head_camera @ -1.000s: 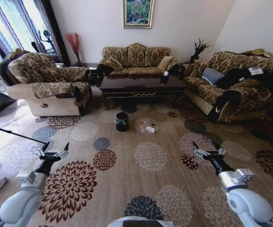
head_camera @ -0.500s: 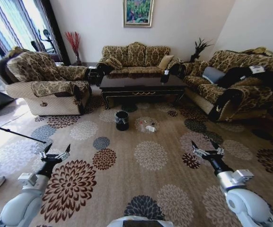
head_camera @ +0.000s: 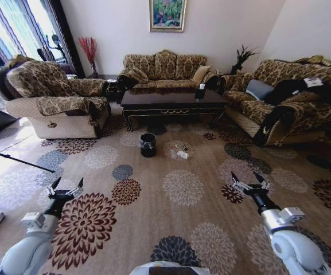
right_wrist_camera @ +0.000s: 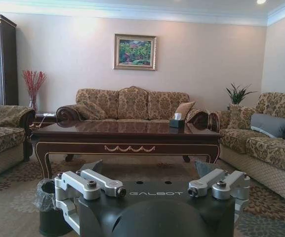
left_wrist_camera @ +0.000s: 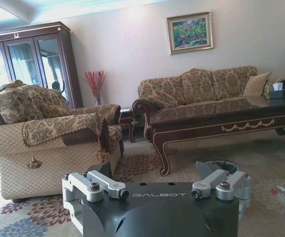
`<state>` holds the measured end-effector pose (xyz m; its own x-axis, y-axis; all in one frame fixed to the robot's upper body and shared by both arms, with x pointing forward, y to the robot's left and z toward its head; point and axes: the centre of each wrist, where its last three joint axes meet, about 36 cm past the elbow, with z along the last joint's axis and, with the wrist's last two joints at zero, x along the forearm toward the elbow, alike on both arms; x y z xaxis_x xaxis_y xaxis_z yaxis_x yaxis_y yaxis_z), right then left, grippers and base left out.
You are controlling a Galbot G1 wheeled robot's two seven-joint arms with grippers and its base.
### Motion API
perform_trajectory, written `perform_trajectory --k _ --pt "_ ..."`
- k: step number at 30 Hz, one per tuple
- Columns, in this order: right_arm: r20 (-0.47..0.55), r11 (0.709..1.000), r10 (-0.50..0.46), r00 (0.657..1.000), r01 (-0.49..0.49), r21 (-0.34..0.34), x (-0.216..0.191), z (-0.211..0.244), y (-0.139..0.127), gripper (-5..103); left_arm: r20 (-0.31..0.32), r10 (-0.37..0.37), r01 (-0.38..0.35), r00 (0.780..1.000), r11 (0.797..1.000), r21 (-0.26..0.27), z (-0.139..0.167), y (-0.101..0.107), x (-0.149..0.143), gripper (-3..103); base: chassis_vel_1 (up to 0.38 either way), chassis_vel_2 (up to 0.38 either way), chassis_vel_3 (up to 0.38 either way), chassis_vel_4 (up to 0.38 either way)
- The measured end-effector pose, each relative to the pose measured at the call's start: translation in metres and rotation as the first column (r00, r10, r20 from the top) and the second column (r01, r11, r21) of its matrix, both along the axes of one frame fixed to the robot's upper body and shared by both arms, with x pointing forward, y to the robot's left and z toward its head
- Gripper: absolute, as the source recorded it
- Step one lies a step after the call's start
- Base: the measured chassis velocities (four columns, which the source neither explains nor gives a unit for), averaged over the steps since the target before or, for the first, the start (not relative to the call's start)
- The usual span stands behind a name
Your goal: Move to the front of the table and pick up the trash from the floor, then place it into the trash bin.
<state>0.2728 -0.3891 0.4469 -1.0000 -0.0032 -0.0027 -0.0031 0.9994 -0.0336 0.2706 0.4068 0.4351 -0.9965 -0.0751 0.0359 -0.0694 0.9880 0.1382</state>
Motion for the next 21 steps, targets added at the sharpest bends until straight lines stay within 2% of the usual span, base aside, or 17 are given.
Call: perform_trajectory --k 12,21 --pt "-0.007 1.000 -0.013 1.000 0.013 0.017 -0.0026 -0.0083 -0.0020 100 0.007 0.004 -0.004 1.000 1.000 -0.005 -0.0020 -0.0019 -0.0003 99 0.000 0.000 0.000 0.000" --pt "0.011 1.000 0.015 1.000 -0.015 0.005 -0.0042 -0.0019 0.0013 100 0.000 0.007 -0.007 1.000 1.000 -0.009 -0.0027 -0.0011 -0.0066 99 0.000 0.000 0.000 0.000"
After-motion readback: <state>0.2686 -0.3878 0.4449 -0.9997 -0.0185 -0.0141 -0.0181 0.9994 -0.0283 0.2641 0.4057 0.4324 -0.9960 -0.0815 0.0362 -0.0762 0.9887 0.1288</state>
